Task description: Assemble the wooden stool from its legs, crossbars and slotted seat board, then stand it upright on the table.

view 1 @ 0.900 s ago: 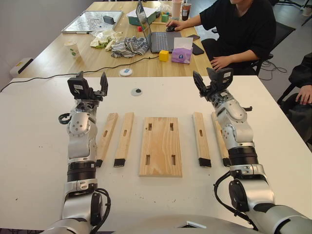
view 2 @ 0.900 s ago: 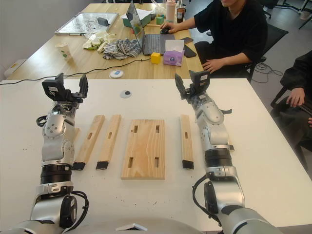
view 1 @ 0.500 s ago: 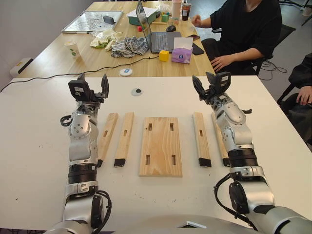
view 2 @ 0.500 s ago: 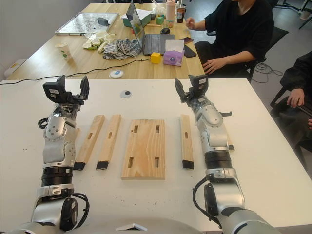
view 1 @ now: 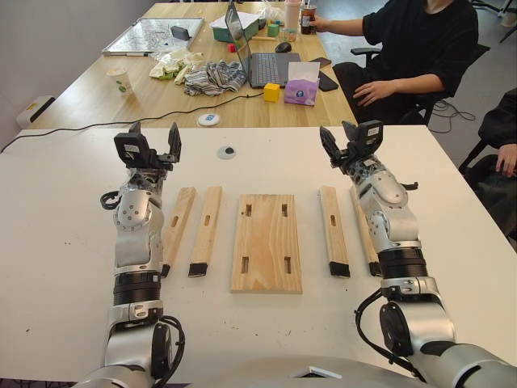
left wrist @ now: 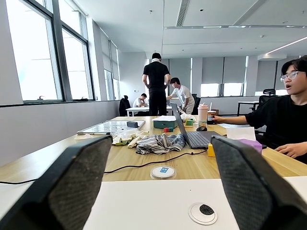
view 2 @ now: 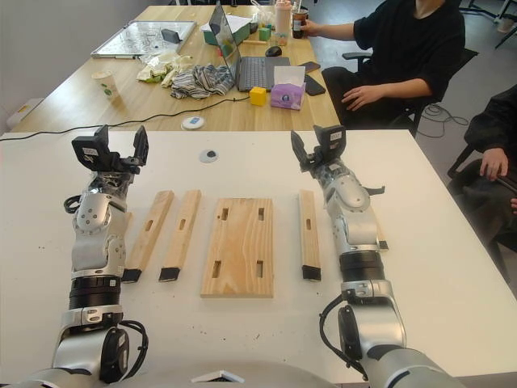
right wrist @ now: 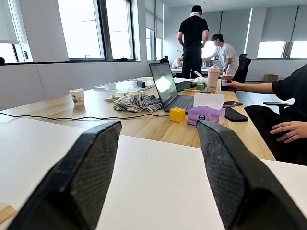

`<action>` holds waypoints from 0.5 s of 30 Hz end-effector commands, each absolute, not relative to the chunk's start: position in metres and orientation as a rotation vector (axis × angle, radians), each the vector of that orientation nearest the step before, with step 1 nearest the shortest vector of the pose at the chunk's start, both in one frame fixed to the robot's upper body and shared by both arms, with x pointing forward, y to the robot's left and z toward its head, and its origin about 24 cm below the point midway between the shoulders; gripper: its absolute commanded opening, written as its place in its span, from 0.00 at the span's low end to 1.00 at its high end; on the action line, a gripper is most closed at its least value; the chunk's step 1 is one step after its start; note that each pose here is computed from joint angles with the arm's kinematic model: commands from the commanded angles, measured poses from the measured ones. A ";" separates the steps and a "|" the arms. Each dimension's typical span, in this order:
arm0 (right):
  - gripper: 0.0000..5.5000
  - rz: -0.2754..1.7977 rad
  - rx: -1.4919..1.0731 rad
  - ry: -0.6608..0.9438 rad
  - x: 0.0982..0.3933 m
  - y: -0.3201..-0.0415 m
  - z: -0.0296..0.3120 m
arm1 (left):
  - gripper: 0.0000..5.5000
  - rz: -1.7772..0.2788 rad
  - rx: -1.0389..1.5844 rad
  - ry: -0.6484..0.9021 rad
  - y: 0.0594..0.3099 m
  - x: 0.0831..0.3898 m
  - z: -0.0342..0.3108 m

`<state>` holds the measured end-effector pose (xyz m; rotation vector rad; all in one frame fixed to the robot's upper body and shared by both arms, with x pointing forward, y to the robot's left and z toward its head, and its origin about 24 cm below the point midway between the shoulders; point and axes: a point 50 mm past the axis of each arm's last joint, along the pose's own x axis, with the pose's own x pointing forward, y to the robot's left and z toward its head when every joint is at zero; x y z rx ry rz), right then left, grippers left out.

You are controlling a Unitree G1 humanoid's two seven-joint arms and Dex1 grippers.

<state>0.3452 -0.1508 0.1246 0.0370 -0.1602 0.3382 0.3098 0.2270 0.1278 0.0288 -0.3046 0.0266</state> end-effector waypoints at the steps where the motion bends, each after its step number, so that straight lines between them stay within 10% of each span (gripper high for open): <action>1: 0.53 0.347 0.043 -0.163 0.346 -0.150 0.127 | 0.69 0.029 0.019 -0.285 0.223 0.306 0.121; 15: 0.53 0.359 0.023 -0.161 0.348 -0.149 0.129 | 0.69 0.045 -0.002 -0.275 0.220 0.300 0.115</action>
